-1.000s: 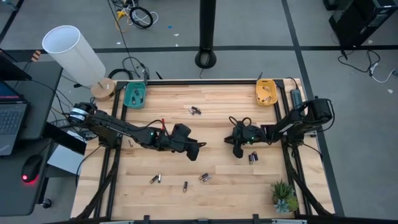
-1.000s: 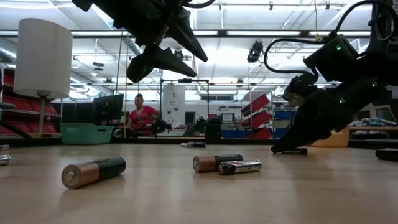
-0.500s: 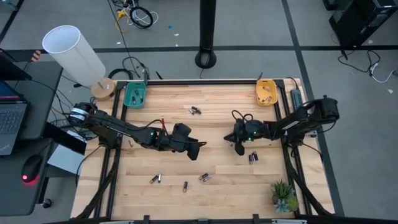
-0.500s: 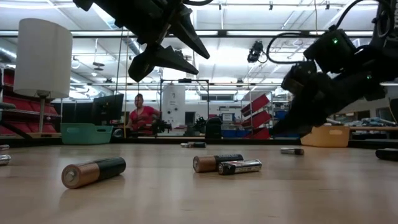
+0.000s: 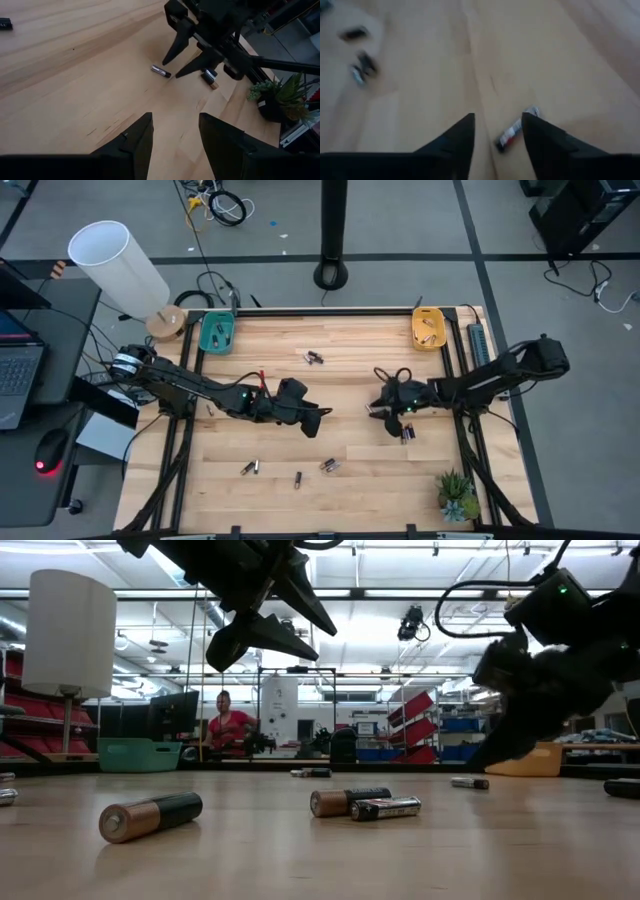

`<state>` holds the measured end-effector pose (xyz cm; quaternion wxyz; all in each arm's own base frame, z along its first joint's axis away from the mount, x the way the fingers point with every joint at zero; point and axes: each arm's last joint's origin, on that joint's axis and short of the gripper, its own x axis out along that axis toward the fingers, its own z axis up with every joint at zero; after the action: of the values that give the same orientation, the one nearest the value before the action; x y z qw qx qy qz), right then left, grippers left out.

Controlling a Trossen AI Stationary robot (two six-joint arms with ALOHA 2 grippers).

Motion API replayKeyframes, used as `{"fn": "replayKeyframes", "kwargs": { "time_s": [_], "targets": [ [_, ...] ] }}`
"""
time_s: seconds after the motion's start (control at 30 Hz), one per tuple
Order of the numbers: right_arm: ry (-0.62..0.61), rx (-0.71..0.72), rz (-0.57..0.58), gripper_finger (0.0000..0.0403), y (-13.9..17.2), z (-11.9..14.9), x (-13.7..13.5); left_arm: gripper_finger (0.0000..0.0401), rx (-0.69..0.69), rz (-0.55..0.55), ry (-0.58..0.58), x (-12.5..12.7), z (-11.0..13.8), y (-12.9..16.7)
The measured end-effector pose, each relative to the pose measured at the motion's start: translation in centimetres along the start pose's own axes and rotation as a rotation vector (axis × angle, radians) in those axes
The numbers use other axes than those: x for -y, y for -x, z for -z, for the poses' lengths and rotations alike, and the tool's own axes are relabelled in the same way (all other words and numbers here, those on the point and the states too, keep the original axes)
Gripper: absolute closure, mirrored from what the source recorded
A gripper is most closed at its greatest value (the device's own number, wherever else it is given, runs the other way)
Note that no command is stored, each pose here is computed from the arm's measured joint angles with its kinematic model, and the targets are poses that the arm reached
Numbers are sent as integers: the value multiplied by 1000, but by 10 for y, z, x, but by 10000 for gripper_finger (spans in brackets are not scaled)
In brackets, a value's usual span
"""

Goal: Sort batteries
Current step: Put the silver battery into the yellow bin

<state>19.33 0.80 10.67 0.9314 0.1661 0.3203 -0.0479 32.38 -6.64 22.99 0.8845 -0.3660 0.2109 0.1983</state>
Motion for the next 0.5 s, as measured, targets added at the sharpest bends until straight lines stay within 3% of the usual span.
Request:
{"fn": "replayKeyframes", "kwargs": {
  "time_s": [0.27,0.5],
  "targets": [
    [25,20,100,155,0,4,-5,229,-2,-3,-3,0,0,0],
    [41,6,95,160,-4,9,-9,229,1,-6,-11,0,0,0]
  ]
}}
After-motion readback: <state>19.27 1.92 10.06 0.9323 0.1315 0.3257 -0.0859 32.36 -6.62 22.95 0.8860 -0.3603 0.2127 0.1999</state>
